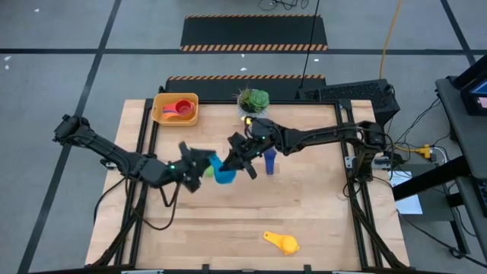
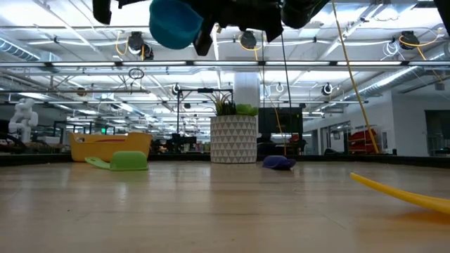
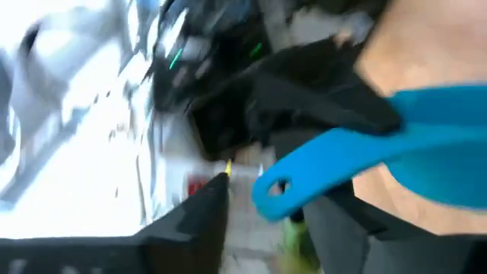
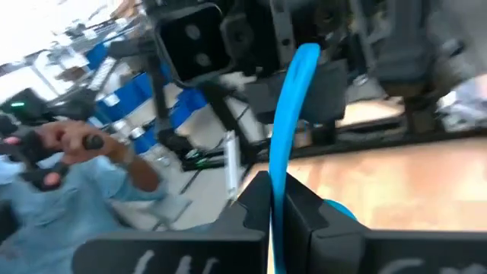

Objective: Nest measuring cups in basket
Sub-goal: Stack the light blue measuring cup on top of the dark orange measuring cup in the yellow bin

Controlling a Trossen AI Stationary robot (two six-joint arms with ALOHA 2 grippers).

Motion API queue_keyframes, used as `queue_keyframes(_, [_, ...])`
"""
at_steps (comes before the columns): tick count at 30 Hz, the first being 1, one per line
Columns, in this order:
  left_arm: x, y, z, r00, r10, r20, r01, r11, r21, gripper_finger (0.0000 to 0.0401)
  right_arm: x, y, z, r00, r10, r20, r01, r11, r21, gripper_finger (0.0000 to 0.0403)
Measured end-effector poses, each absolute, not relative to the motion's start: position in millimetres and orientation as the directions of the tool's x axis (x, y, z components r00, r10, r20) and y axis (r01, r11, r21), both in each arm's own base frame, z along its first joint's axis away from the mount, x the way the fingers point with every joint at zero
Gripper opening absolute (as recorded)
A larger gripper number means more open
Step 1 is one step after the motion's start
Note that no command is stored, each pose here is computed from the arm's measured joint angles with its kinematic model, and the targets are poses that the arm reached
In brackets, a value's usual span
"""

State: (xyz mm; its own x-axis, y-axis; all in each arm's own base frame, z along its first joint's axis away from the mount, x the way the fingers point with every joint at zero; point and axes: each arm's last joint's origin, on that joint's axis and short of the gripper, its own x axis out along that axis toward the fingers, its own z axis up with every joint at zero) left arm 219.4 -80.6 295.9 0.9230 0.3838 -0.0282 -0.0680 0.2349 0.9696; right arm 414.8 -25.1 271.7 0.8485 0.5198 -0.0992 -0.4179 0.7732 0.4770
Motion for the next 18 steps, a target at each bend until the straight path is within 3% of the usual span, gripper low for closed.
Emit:
queue_keyframes(4, [214,-82,295,0.845,0.534,-0.029,-0.209,0.379,0.901,0.0208,412,-34,277,0.877,0.473,-0.084,-0.398,0.814,0.424,0.0001])
queue_keyframes(7, [207,-90,288,0.816,0.575,-0.064,-0.218,0.408,0.887,0.0221,412,-40,279,0.883,0.463,-0.076,-0.393,0.820,0.416,0.0001])
queue_keyframes(12, [194,-112,280,0.863,0.495,-0.099,-0.172,0.473,0.864,0.0215,410,-52,277,0.890,0.447,-0.089,-0.356,0.804,0.476,0.0001])
queue_keyframes(18, [198,-124,273,0.929,0.339,-0.151,-0.041,0.499,0.866,0.0180,409,-60,274,0.916,0.381,-0.123,-0.253,0.789,0.560,0.0000])
